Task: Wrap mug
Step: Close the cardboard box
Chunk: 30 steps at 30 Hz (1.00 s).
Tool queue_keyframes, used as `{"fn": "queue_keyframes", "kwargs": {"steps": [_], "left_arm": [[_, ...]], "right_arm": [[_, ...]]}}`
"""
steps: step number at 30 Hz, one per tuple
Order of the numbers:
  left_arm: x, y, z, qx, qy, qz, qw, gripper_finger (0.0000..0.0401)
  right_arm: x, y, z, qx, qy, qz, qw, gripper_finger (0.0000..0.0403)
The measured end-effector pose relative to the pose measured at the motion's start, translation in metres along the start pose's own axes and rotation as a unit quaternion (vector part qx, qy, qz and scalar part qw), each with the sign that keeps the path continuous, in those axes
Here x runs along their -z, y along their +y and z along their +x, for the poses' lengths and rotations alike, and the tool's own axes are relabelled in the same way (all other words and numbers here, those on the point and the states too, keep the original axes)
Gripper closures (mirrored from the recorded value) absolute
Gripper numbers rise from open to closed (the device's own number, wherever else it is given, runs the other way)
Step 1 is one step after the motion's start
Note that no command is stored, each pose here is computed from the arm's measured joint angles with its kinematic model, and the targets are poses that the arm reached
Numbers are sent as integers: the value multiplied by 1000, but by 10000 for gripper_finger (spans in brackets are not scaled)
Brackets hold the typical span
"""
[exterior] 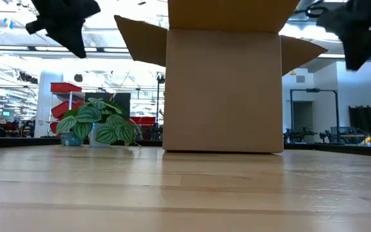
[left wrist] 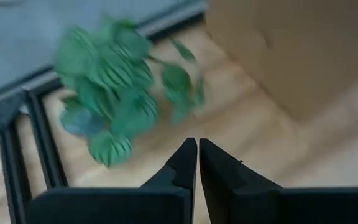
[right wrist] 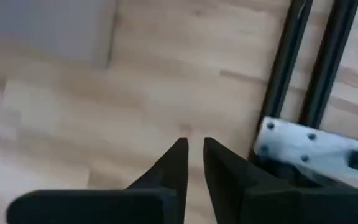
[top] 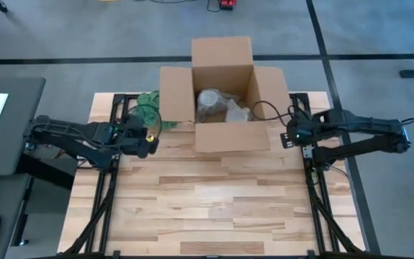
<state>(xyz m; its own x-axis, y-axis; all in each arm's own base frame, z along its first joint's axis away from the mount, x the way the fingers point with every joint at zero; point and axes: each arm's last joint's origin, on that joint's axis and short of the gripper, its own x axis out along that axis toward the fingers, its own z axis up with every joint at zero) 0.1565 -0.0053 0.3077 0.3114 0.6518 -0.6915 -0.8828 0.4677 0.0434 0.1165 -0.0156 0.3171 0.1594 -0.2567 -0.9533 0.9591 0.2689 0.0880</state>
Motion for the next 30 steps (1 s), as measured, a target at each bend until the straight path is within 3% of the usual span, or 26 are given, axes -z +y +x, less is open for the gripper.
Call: {"fn": "queue_keyframes", "kwargs": {"steps": [6, 11, 20, 27, 30], "left_arm": [[-5, 7, 11, -24, -94, -39, 995, 401], [-26, 5, 4, -16, -164, -27, 986, 401], [-76, -5, -16, 50, -300, -18, 952, 401], [-92, -27, 9, 129, -284, 0, 950, 401], [-107, -30, -7, 147, -280, -18, 949, 401]], "right_arm": [[6, -3, 37, -45, -107, 60, 991, 392], [-1, -3, 29, -110, -212, 86, 967, 401], [-16, -5, -19, -208, -363, 2, 908, 403], [-26, 11, -39, -271, -422, -61, 863, 403], [-28, 22, -39, -299, -414, -87, 855, 403]]}}
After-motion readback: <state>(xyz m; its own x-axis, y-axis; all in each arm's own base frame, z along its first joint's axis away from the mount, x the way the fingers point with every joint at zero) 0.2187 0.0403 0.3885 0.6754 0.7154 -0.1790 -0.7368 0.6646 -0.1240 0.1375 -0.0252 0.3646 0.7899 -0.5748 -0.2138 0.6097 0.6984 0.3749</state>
